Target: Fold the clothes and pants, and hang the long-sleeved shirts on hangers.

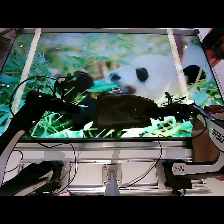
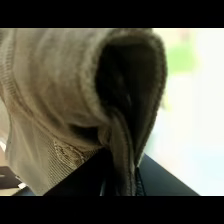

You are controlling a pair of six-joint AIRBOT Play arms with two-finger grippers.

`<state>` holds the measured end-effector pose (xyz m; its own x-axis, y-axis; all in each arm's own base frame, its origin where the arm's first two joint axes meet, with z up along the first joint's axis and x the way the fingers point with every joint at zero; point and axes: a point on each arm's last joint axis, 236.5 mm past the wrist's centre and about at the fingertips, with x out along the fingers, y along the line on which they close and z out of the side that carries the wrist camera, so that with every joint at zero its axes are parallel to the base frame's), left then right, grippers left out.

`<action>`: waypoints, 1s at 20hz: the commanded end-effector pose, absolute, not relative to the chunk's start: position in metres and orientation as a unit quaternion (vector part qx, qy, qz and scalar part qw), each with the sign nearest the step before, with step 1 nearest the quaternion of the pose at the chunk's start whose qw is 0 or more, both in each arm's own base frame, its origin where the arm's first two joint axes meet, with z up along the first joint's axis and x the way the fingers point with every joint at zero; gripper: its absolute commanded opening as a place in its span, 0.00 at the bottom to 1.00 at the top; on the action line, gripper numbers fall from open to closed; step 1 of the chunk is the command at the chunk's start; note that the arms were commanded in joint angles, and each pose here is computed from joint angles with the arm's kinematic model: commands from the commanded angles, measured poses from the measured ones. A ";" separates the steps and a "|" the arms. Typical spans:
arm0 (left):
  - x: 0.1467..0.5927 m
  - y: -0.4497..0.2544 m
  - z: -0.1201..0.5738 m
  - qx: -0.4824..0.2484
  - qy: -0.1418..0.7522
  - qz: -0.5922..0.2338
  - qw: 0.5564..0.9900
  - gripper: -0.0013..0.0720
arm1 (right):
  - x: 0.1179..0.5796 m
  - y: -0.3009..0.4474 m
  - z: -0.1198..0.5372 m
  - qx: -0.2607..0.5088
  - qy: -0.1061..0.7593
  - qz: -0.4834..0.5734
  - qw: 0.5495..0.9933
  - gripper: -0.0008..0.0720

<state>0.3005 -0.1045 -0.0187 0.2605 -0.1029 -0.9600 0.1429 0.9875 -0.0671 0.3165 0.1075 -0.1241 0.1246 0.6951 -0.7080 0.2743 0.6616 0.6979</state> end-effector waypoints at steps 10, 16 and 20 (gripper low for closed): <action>0.301 -0.103 -0.019 0.021 0.603 -0.076 0.794 0.03 | 0.426 0.093 0.183 0.265 0.347 0.229 0.870 0.07; 0.301 -0.103 -0.018 0.038 0.600 -0.089 0.794 0.03 | 0.380 -0.040 0.322 0.166 0.220 -0.003 0.961 0.07; 0.301 -0.103 -0.018 0.058 0.598 -0.105 0.793 0.03 | 0.316 -0.160 0.336 0.139 0.208 -0.228 0.941 0.07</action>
<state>0.3011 -0.1030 -0.0183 0.2634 -0.0968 -0.9598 0.1978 0.9792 -0.0445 0.3696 -0.0744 0.3166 0.8916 -0.0287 -0.4518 0.1709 0.9454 0.2773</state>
